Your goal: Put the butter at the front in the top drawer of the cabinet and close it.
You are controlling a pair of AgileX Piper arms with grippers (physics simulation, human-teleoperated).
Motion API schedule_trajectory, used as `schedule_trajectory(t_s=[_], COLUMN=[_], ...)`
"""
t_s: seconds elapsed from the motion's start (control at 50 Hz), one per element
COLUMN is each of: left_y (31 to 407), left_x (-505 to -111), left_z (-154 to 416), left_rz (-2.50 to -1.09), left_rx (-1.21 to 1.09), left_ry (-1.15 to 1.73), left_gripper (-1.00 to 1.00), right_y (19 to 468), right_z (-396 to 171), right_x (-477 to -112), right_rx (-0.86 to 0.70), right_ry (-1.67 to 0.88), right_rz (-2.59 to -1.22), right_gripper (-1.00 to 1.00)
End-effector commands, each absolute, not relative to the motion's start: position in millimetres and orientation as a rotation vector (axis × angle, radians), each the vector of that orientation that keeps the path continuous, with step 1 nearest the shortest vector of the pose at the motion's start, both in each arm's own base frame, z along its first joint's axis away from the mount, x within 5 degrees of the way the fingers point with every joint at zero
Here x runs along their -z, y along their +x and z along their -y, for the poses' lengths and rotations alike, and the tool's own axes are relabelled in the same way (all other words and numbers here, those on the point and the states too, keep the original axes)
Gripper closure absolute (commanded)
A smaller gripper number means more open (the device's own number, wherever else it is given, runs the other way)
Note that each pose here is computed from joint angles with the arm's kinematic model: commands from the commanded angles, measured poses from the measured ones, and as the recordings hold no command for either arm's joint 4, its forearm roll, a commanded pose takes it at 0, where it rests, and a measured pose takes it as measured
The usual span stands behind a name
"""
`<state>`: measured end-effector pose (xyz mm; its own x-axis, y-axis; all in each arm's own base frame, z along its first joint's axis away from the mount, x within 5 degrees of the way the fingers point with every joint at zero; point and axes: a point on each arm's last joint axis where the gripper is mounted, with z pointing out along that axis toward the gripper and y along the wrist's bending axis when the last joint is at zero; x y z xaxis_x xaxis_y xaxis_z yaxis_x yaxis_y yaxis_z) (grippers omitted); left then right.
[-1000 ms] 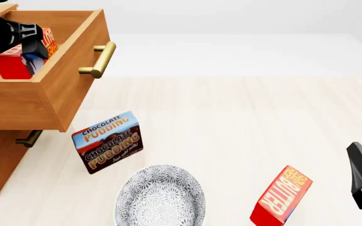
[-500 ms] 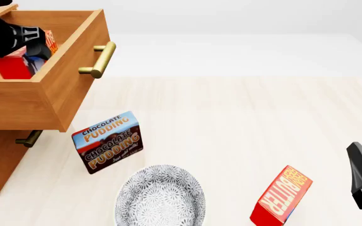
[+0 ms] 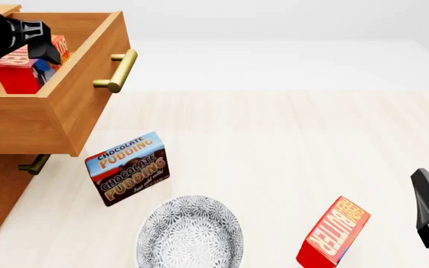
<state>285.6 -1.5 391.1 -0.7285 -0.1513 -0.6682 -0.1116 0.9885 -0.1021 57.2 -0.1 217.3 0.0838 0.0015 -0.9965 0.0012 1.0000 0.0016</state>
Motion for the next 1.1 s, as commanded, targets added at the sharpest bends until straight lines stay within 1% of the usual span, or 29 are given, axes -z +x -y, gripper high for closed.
schedule_trajectory(t_s=[0.02, 0.32, 0.56, 0.7, 0.84, 1.1], left_y=[276, 261, 238, 218, 198, 184], left_x=[-403, -420, -445, -462, -487, -501], left_z=[1, -1, -2, -2, 6, 27], left_rz=[-2.384, -2.365, -2.332, -2.306, -2.254, -2.190], left_rx=[0.067, 0.051, 0.039, 0.023, 0.030, 0.074], left_ry=[-0.160, -0.139, -0.110, -0.077, 0.007, 0.170], left_gripper=[-1.00, -1.00, -1.00, -1.00, -1.00, -1.00], right_y=[57, 57, 57, 57, 57, 57], right_z=[0, 0, 0, 0, 0, 0], right_x=[-217, -217, -217, -217, -217, -217], right_rx=[0.000, 0.000, 0.000, 0.000, 0.000, 0.000], right_ry=[0.002, 0.002, 0.002, 0.002, 0.002, 0.002], right_rz=[-1.486, -1.486, -1.486, -1.486, -1.486, -1.486], right_gripper=[-1.00, -1.00, -1.00, -1.00, -1.00, -1.00])
